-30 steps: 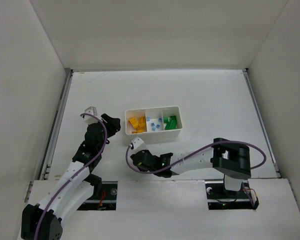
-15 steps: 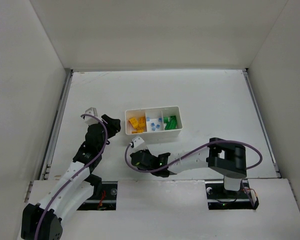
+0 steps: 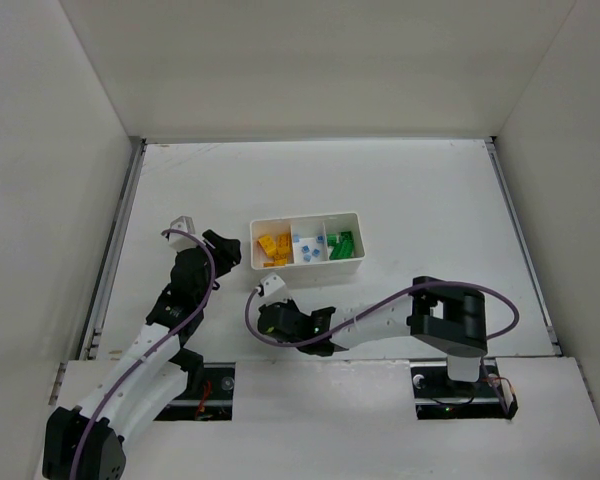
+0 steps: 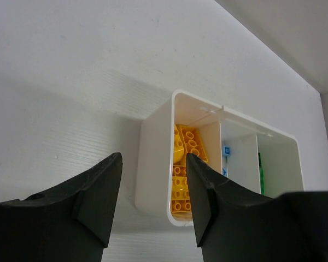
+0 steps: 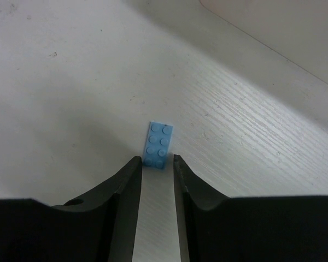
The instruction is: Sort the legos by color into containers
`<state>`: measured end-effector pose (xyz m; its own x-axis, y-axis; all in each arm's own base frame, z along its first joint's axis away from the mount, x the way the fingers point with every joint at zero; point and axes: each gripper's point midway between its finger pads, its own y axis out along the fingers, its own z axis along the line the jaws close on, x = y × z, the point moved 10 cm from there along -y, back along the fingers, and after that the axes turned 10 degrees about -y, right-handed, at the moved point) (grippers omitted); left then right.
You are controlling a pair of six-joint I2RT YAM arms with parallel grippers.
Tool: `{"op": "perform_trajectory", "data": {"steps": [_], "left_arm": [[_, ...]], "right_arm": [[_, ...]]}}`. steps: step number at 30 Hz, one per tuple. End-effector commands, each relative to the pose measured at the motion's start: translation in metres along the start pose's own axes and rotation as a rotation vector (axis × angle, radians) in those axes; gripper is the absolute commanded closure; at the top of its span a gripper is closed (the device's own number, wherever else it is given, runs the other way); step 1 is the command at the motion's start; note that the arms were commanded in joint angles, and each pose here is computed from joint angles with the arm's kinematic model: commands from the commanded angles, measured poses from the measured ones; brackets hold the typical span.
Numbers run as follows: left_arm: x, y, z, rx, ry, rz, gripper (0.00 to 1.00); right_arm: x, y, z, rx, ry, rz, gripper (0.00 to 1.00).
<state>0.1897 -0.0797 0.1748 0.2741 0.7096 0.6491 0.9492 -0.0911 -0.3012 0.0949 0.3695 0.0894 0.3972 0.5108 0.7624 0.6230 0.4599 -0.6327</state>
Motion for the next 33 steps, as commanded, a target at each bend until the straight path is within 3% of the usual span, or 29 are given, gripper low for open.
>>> {"op": "perform_trajectory", "data": {"steps": [1,8,18,25,33], "left_arm": [[0.005,0.001,-0.005,-0.035,-0.017,-0.027,0.53],[0.004,0.001,-0.003,-0.031,-0.017,-0.027,0.53],[0.003,0.002,-0.001,-0.021,-0.021,-0.029,0.49],[0.002,0.004,0.001,-0.009,-0.027,-0.031,0.28],[-0.001,0.007,0.009,0.026,-0.031,-0.047,0.02]], "right_arm": [[0.0,0.002,0.005,-0.016,0.004,0.001,0.67],[-0.004,0.0,0.0,-0.011,0.03,-0.01,0.79],[0.019,-0.032,-0.017,-0.011,0.087,-0.112,0.79],[0.049,-0.071,-0.034,0.02,0.145,-0.225,0.79],[0.089,-0.087,-0.113,-0.068,0.217,-0.348,0.79]]}}
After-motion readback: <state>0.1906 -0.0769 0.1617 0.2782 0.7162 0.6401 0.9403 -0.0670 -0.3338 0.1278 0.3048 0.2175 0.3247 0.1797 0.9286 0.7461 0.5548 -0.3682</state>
